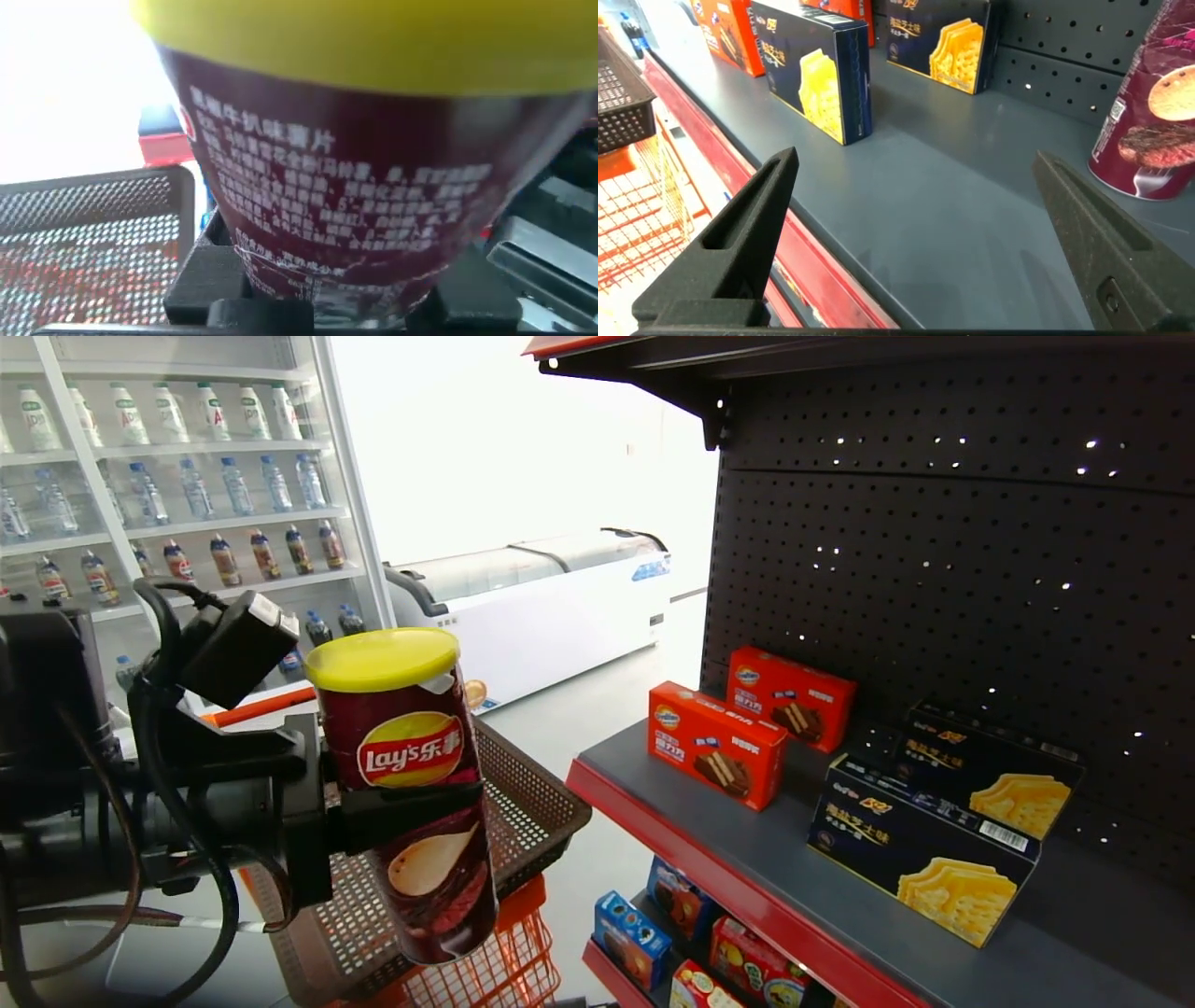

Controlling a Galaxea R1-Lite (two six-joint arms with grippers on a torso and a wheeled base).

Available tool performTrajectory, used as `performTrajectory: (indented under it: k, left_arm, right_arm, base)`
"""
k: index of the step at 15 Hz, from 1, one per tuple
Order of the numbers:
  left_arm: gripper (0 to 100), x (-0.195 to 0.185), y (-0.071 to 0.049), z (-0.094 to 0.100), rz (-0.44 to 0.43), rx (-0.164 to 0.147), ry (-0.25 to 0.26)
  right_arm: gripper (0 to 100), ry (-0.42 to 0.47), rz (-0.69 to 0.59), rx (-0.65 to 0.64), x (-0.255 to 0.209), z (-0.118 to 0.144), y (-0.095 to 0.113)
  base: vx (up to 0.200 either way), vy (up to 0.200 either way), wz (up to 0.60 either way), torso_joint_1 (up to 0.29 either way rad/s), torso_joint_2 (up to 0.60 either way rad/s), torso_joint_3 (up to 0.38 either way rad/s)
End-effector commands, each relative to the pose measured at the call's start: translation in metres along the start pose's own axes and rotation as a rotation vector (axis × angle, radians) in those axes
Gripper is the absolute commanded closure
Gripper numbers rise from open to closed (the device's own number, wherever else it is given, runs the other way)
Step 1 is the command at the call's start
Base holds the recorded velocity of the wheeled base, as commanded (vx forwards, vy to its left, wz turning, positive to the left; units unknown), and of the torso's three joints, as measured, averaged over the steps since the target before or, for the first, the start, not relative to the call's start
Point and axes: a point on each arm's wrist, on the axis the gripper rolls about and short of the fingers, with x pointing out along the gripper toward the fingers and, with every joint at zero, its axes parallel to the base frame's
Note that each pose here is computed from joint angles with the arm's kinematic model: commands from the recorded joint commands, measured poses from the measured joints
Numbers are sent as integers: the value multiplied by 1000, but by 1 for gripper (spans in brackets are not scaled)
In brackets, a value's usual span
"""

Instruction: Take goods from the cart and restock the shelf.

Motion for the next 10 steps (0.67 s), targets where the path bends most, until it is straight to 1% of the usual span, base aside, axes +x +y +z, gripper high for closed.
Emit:
performTrajectory:
  k: [1, 2, 3, 5, 6, 7, 8, 10]
  left_arm:
    - [100, 1, -1, 3, -18, 5, -8]
    - [100, 1, -2, 6, -48, 8, -16]
    - [100, 2, -4, 6, -100, 5, -20]
    - [100, 2, -8, 4, -180, 0, -17]
    - [100, 0, -15, 6, -263, -12, -22]
    - [100, -4, -21, 8, -327, -29, -29]
    - [100, -4, -21, 8, -343, -30, -30]
    - [100, -2, -19, 9, -343, -25, -34]
  right_arm:
    - [0, -1, 0, 0, 0, 0, 0]
    - [0, -1, 0, 0, 0, 0, 0]
    - [0, -1, 0, 0, 0, 0, 0]
    - [0, -1, 0, 0, 0, 0, 0]
    - [0, -1, 0, 0, 0, 0, 0]
    - [0, -1, 0, 0, 0, 0, 0]
    - [0, -1, 0, 0, 0, 0, 0]
    - [0, -1, 2, 0, 0, 0, 0]
  base:
    - [0, 0, 0, 0, 0, 0]
    - [0, 0, 0, 0, 0, 0]
    - [0, 0, 0, 0, 0, 0]
    - [0, 0, 0, 0, 0, 0]
    - [0, 0, 0, 0, 0, 0]
    - [0, 0, 0, 0, 0, 0]
    - [0, 0, 0, 0, 0, 0]
    - [0, 0, 0, 0, 0, 0]
